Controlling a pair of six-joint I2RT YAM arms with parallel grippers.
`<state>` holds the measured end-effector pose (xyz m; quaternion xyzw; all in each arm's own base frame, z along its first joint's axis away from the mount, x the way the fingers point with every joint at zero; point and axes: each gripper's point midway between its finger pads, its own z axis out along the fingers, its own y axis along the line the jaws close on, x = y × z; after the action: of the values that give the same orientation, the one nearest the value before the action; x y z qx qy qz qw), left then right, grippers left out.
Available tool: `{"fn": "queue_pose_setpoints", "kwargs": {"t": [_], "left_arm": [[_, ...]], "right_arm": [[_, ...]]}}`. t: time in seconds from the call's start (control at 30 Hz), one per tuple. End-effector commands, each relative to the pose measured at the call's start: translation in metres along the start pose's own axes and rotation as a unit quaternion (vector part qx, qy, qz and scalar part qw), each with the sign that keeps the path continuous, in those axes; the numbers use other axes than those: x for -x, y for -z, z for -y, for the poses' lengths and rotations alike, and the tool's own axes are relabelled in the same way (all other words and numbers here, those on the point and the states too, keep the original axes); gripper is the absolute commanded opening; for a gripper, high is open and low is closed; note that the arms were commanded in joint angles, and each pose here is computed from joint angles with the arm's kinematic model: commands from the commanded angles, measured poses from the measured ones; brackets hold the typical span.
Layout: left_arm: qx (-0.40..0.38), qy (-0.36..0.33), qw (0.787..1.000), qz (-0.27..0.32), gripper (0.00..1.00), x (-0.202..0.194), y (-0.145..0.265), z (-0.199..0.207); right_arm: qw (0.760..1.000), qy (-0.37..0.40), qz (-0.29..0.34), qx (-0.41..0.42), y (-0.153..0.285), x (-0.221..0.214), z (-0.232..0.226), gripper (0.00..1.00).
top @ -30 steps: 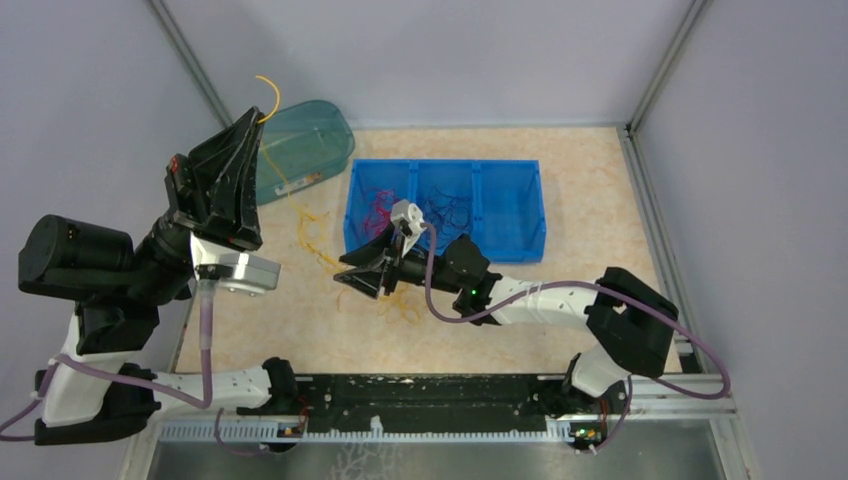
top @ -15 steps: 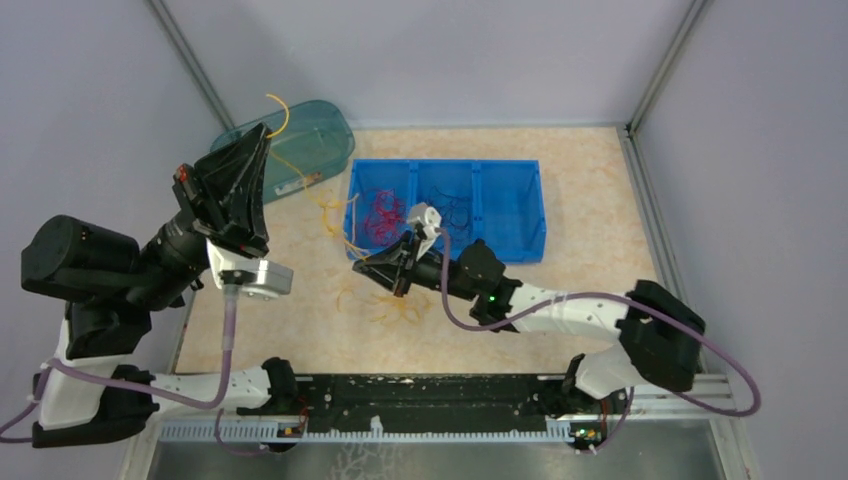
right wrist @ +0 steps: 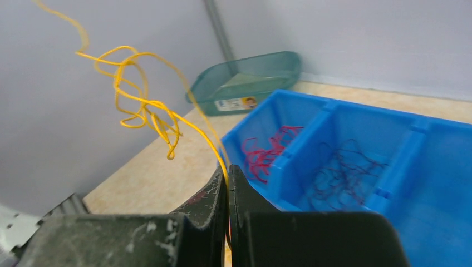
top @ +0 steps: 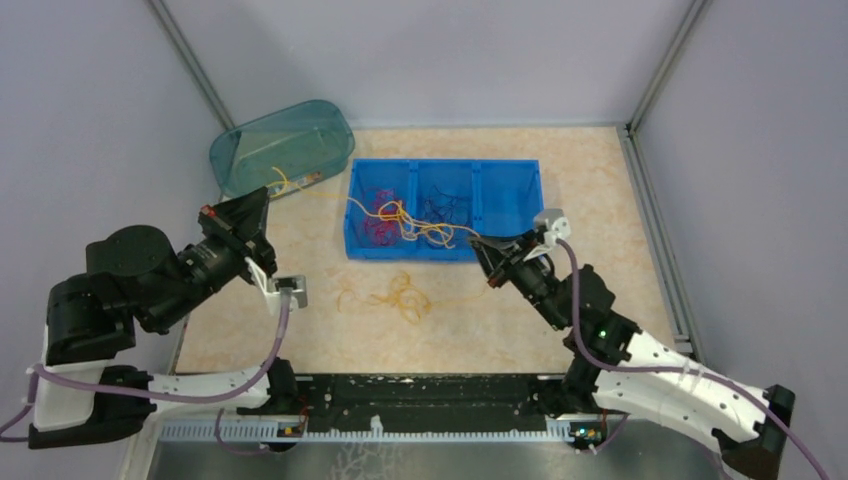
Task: Untangle the cables
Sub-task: Place the cable in the bin.
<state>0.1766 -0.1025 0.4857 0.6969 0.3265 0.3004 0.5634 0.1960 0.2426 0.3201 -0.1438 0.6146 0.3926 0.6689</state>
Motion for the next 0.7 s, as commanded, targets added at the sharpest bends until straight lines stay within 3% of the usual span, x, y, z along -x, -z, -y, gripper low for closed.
{"fn": "queue_pose_setpoints", "kwargs": {"t": [0.0,0.1,0.23,0.4,0.57,0.67], "left_arm": [[-0.017,0.018,0.998,-0.056,0.0,-0.028,0.021,0.006],[-0.054,0.076,0.994,-0.051,0.0,-0.019,0.013,0.025],[-0.084,0.188,0.978,-0.027,0.09,0.018,-0.024,0.045],[-0.121,0.288,0.948,-0.056,0.09,0.045,-0.064,0.078],[-0.108,0.284,0.948,-0.091,0.05,0.013,-0.069,0.125],[-0.1,0.285,0.944,-0.13,0.04,-0.018,-0.064,0.136]], "right_arm": [[0.987,0.034,-0.01,-0.154,0.028,0.002,0.061,0.0],[0.982,0.031,-0.005,-0.184,0.033,0.006,0.071,0.0],[0.99,0.016,-0.008,-0.142,0.015,0.007,0.052,0.0],[0.983,0.0,-0.023,-0.184,-0.002,0.009,0.058,0.0],[0.96,0.04,0.0,-0.276,0.025,0.031,0.099,0.0],[0.934,0.071,0.001,-0.349,0.052,0.043,0.14,0.0]]}}
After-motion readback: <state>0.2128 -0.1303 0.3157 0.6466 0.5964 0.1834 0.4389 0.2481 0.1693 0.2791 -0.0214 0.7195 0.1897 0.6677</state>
